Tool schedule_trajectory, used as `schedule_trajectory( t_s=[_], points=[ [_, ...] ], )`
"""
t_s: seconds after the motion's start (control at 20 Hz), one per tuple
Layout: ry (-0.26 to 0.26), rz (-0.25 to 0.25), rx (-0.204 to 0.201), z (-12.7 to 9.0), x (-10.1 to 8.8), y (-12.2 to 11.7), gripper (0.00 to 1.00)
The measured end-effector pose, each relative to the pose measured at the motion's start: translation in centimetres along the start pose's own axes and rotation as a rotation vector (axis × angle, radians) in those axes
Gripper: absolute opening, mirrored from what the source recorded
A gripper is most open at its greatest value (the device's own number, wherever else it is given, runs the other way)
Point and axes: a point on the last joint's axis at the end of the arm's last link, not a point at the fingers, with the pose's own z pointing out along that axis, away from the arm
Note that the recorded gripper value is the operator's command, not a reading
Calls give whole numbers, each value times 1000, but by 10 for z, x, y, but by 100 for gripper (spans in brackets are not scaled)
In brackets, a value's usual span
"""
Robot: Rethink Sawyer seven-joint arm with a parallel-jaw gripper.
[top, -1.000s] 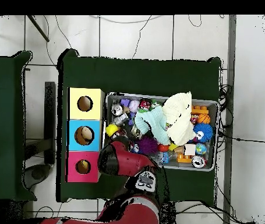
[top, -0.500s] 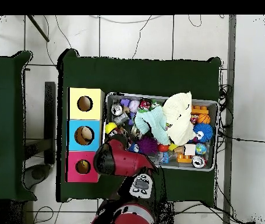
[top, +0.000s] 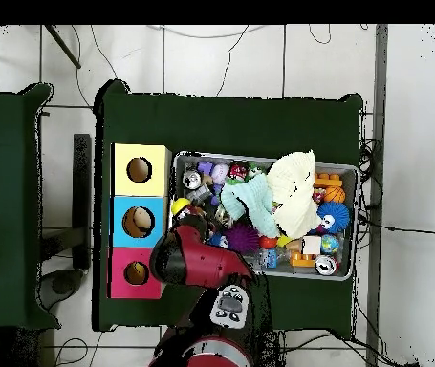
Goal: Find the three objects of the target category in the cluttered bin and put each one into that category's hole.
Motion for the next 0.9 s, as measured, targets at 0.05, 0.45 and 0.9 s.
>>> schedule_trajectory(
  t_s=[0.05,0.45,0.9],
  points=[
    [2,4,-2,1,-1,0,100],
    [11,20,-12,5,-4,2,100],
    [23,40,-23,21,-9,5,100]
  ],
)
